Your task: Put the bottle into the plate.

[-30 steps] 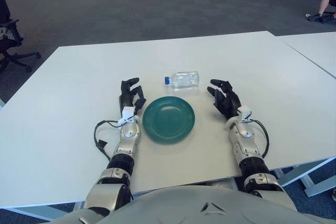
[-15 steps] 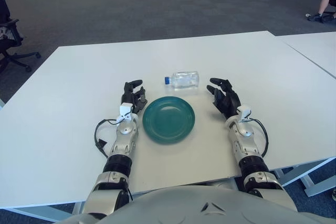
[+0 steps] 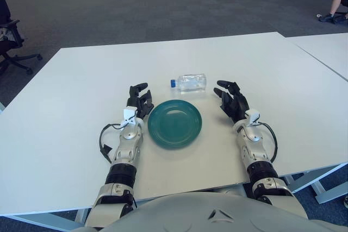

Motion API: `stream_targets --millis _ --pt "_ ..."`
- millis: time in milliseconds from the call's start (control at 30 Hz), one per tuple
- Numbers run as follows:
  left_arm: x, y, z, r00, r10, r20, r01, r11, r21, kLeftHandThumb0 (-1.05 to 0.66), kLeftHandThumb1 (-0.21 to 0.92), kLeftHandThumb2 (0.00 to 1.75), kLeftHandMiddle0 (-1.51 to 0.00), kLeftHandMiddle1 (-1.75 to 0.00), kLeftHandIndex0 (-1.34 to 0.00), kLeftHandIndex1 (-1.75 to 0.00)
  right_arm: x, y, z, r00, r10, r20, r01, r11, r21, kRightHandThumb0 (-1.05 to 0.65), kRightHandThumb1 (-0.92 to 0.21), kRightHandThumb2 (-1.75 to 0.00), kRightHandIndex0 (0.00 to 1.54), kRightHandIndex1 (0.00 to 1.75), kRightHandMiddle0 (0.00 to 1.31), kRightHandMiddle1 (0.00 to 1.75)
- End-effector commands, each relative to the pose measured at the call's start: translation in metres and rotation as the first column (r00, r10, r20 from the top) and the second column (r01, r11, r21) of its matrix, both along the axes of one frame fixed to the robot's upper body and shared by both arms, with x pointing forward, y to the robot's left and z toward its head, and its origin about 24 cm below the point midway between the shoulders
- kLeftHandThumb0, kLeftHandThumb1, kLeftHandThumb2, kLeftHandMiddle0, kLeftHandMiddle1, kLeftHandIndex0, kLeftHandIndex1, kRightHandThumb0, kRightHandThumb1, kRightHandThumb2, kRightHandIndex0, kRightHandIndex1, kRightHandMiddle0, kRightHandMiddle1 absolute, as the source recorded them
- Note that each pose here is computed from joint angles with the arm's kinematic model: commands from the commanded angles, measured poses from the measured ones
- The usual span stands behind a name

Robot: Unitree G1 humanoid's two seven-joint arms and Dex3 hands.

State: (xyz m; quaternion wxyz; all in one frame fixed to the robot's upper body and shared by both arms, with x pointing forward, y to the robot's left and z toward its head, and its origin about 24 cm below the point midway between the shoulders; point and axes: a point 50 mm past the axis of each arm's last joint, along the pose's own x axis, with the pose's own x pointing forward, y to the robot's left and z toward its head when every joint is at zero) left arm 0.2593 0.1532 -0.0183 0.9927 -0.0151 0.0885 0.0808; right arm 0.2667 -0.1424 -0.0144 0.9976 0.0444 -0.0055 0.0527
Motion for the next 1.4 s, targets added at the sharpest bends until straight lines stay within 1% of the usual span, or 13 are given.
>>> stream_targets --millis 0,433,567,633,733,767,833,967,1100,1167,1267,1333,1367 --pt "-0.001 0.001 0.0 1.0 0.001 -0.009 -0.001 1.0 0.006 -0.68 0.92 0.69 -0.33 -0.63 0.0 -1.15 0.005 0.001 0.007 0.999 0.011 0.037 -0.011 1.0 0.003 -0.54 -0.92 -0.73 0.32 0.38 0.07 1.05" --pt "0.0 0.002 -0.002 0.999 0.038 -0.015 -0.037 0.999 0.033 -0.68 0.92 0.69 -0.38 -0.65 -0.05 -1.18 0.007 -0.001 0.007 0.999 0.011 0.034 -0.011 1.0 -0.005 -0.54 -0.92 -0.74 0.32 0.38 0.06 1.05" --pt "0.0 0.001 -0.003 0.999 0.052 -0.015 -0.051 0.998 0.049 -0.66 0.92 0.7 -0.39 -0.65 -0.07 -1.19 0.01 -0.005 0.01 1.0 -0.015 0.026 0.015 1.0 -0.009 -0.51 -0.92 -0.71 0.33 0.39 0.09 1.06" --pt "0.001 0.001 -0.003 0.998 0.056 -0.015 -0.055 0.997 0.054 -0.66 0.92 0.71 -0.39 -0.65 -0.07 -1.19 0.016 -0.008 0.022 0.998 -0.039 0.046 0.04 0.999 -0.015 -0.5 -0.91 -0.69 0.34 0.39 0.1 1.06" --pt "0.002 0.001 -0.004 0.998 0.063 -0.015 -0.062 0.996 0.061 -0.65 0.92 0.72 -0.39 -0.64 -0.07 -1.18 0.029 -0.011 0.054 0.989 -0.093 0.111 0.096 0.995 -0.024 -0.48 -0.9 -0.66 0.35 0.4 0.12 1.07" --pt "0.002 0.001 -0.005 0.998 0.066 -0.011 -0.065 0.996 0.065 -0.64 0.92 0.72 -0.39 -0.64 -0.07 -1.18 0.037 -0.014 0.075 0.974 -0.124 0.189 0.132 0.991 -0.028 -0.47 -0.89 -0.66 0.36 0.41 0.12 1.07" --pt "0.002 0.001 -0.005 0.998 0.07 -0.007 -0.069 0.995 0.068 -0.64 0.92 0.72 -0.39 -0.64 -0.07 -1.17 0.047 -0.018 0.1 0.945 -0.16 0.284 0.175 0.984 -0.027 -0.43 -0.81 -0.73 0.37 0.5 0.15 1.08" --pt "0.002 0.0 -0.006 0.997 0.072 -0.001 -0.072 0.995 0.068 -0.63 0.92 0.73 -0.39 -0.63 -0.07 -1.16 0.056 -0.024 0.117 0.912 -0.176 0.37 0.206 0.978 -0.043 -0.4 -0.73 -0.8 0.35 0.61 0.15 1.08" --pt "0.002 -0.002 -0.007 0.997 0.071 0.007 -0.071 0.995 0.072 -0.62 0.92 0.73 -0.39 -0.61 -0.07 -1.14 0.058 -0.016 0.145 0.857 -0.13 0.498 0.194 0.978 -0.079 -0.39 -0.7 -0.84 0.33 0.65 0.12 1.07" --pt "0.003 -0.003 -0.007 0.998 0.068 0.013 -0.069 0.995 0.078 -0.63 0.92 0.74 -0.39 -0.59 -0.06 -1.13 0.057 -0.014 0.157 0.836 -0.109 0.538 0.183 0.979 -0.086 -0.38 -0.69 -0.86 0.31 0.67 0.1 1.06" --pt "0.003 -0.004 -0.008 0.998 0.065 0.018 -0.066 0.994 0.084 -0.64 0.92 0.75 -0.39 -0.58 -0.06 -1.12 0.056 -0.01 0.168 0.818 -0.091 0.568 0.169 0.982 -0.086 -0.36 -0.68 -0.87 0.3 0.69 0.07 1.06" --pt "0.004 -0.005 -0.008 0.998 0.063 0.022 -0.064 0.994 0.087 -0.64 0.92 0.76 -0.38 -0.57 -0.06 -1.11 0.057 -0.006 0.178 0.804 -0.083 0.59 0.156 0.985 -0.075 -0.33 -0.66 -0.9 0.29 0.7 0.06 1.06" --pt "0.004 -0.006 -0.008 0.998 0.062 0.024 -0.063 0.994 0.087 -0.64 0.92 0.76 -0.38 -0.57 -0.06 -1.11 0.06 -0.007 0.188 0.791 -0.078 0.607 0.157 0.984 -0.078 -0.32 -0.65 -0.91 0.28 0.7 0.06 1.07"
